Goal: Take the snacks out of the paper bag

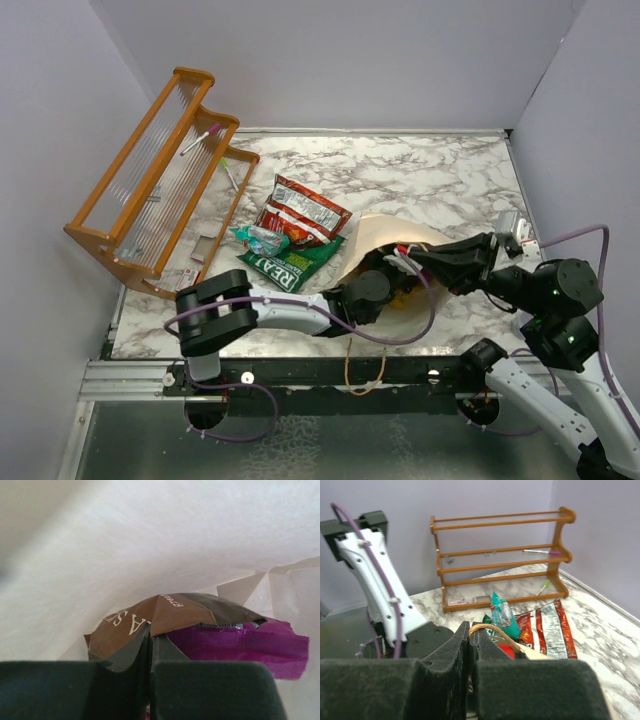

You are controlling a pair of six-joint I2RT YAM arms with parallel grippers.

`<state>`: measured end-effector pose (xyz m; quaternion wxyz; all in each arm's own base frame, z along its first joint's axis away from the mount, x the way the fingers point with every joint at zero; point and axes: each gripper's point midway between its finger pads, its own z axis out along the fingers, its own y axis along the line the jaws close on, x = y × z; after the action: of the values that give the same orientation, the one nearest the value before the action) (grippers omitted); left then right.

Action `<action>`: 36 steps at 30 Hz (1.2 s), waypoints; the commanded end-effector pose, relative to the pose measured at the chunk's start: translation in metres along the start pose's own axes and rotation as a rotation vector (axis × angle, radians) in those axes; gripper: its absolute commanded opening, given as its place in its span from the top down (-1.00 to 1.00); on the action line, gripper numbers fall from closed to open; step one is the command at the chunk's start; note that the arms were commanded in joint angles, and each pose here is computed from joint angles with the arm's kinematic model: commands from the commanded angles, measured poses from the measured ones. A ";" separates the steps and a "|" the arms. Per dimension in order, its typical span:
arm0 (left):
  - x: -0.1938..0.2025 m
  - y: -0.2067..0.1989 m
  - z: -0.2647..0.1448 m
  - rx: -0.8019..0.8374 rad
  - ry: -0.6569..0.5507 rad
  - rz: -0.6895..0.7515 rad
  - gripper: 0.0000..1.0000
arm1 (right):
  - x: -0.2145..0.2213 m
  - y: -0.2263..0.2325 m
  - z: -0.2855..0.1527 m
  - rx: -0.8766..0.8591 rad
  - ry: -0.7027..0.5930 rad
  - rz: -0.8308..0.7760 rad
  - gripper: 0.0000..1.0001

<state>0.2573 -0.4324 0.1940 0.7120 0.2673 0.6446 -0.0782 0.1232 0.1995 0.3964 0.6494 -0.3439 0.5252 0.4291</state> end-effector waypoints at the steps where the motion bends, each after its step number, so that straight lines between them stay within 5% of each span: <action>1: -0.036 -0.002 -0.027 0.148 0.000 -0.166 1.00 | -0.022 -0.023 -0.006 0.162 -0.064 -0.006 0.96; 14: -0.086 0.011 -0.094 0.431 0.044 -0.393 1.00 | -0.022 -0.090 -0.019 0.547 -0.109 0.075 0.96; 36: -0.022 -0.014 -0.055 0.302 0.236 -0.268 1.00 | -0.111 -0.006 0.007 0.078 -0.239 -0.033 0.95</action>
<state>0.1865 -0.4208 0.2144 0.5635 0.3200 0.7214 -0.2444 0.1636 0.1905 0.4369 0.6749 -0.2429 0.5690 0.4022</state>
